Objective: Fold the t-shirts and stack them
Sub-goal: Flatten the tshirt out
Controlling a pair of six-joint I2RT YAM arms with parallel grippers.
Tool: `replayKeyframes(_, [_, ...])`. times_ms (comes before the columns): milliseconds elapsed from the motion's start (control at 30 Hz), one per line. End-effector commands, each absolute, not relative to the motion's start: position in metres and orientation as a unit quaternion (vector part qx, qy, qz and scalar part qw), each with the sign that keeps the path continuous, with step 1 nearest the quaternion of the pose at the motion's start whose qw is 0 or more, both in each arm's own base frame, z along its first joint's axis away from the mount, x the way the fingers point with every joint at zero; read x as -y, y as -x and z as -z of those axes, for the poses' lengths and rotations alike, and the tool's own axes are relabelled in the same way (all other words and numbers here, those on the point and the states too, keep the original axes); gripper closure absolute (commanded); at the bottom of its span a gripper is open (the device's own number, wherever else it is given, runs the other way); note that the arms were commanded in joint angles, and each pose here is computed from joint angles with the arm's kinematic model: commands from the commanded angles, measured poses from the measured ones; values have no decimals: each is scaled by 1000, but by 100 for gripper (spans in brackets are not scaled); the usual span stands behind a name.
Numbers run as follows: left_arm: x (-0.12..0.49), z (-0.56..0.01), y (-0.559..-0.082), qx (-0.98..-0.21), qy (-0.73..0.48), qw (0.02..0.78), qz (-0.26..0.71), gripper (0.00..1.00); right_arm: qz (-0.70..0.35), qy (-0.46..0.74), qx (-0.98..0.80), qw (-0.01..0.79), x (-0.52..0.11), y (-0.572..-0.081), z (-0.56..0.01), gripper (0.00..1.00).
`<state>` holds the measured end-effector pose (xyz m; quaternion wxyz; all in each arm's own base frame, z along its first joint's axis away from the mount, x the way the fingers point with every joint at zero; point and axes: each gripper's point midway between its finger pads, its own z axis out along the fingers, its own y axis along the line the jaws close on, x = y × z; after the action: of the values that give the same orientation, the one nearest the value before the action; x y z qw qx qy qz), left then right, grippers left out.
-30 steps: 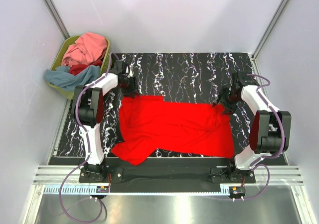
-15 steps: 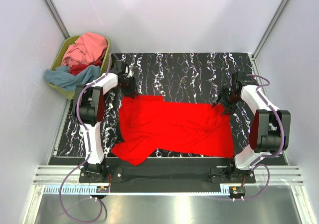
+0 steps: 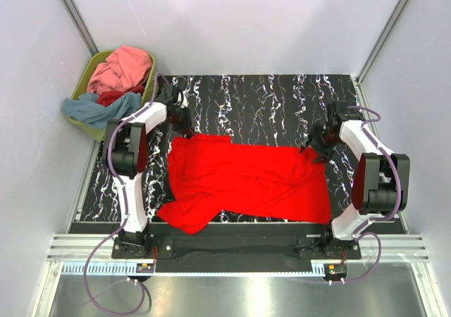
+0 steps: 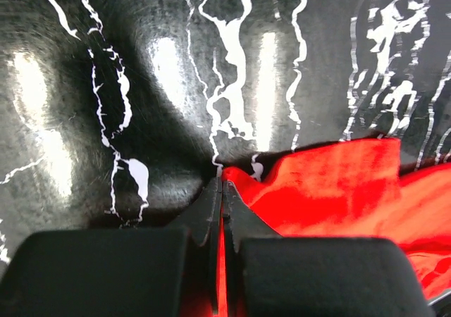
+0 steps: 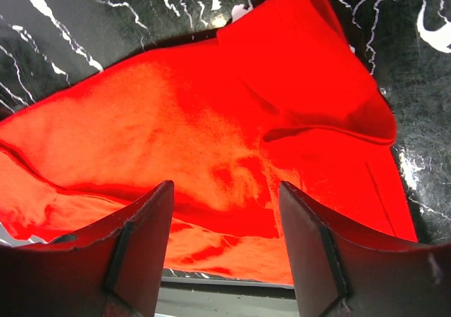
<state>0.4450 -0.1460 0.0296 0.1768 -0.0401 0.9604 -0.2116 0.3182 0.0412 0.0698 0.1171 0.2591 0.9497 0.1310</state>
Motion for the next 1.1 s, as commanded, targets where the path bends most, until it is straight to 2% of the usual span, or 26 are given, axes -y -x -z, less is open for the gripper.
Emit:
replayKeyframes(0, [147, -83, -457, -945, 27, 242, 219, 100, -118, -285, -940, 143, -34, -334, -78, 33])
replayKeyframes(33, [148, -92, -458, -942, 26, 251, 223, 100, -110, -293, -938, 148, -31, -336, -79, 39])
replayKeyframes(267, [154, -134, -455, -925, 29, 289, 245, 100, -55, -371, -909, 180, -9, -345, -87, 40])
replayKeyframes(467, [167, -157, -444, -914, 24, 299, 273, 100, -34, -394, -907, 142, -8, -339, -66, 50])
replayKeyframes(800, [174, -162, -422, -912, 15, 292, 287, 100, -17, -384, -915, 124, -12, -331, -49, 48])
replayKeyframes(1067, [173, -174, -415, -908, 12, 304, 289, 100, -5, -389, -916, 102, -11, -319, -34, 53])
